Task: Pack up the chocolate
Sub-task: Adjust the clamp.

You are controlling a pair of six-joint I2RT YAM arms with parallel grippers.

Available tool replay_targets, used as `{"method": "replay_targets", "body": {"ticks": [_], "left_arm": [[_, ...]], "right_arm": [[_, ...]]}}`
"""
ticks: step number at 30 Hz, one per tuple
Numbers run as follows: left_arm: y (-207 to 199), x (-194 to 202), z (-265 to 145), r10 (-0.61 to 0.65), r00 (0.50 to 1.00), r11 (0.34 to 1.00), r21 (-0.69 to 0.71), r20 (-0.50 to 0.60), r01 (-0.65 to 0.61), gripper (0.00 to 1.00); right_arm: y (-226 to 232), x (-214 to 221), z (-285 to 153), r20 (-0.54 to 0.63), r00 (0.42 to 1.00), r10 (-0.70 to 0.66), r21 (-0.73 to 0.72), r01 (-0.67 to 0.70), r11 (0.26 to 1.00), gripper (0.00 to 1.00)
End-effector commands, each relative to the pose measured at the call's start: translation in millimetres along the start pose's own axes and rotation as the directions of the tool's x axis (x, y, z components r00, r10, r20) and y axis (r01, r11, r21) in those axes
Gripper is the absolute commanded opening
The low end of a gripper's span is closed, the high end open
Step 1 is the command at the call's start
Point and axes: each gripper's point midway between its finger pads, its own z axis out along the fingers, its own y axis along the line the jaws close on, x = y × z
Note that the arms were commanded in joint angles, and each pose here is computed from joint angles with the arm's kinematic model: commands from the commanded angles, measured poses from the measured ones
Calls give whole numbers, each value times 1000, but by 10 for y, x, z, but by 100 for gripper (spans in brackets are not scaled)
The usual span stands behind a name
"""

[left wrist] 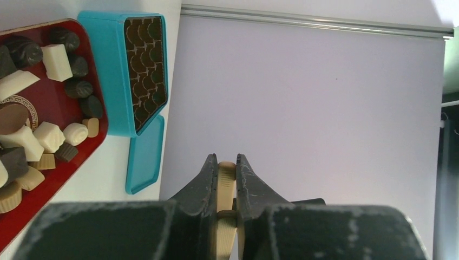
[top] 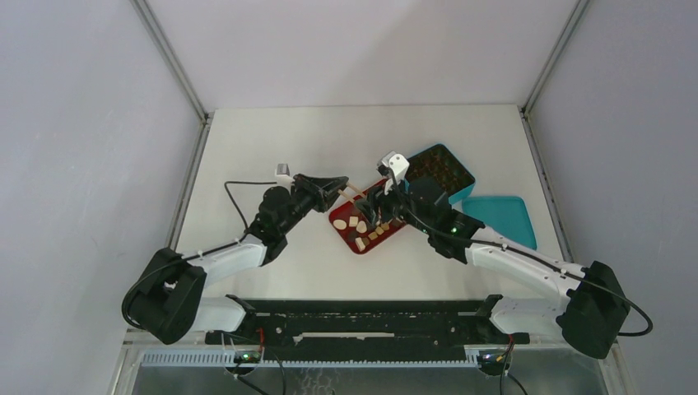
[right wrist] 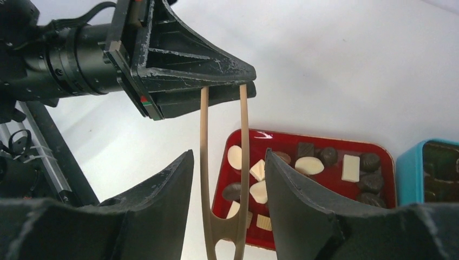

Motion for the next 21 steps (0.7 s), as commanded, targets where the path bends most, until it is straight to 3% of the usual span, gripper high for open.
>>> {"method": "replay_targets", "body": {"ticks": [1, 14, 21], "left_arm": [[-277, 51, -52, -44, 999, 995, 89, -21, 45, 0], [-280, 64, -34, -66, 997, 994, 83, -32, 68, 0], [-248, 81, -21, -75, 996, 994, 71, -42, 78, 0]], "right_arm": [[81, -299, 1, 108, 994, -10, -50, 15, 999, 59], [92, -130, 70, 56, 997, -61, -59, 65, 996, 58], [79, -115, 86, 53, 995, -82, -46, 84, 995, 51]]}}
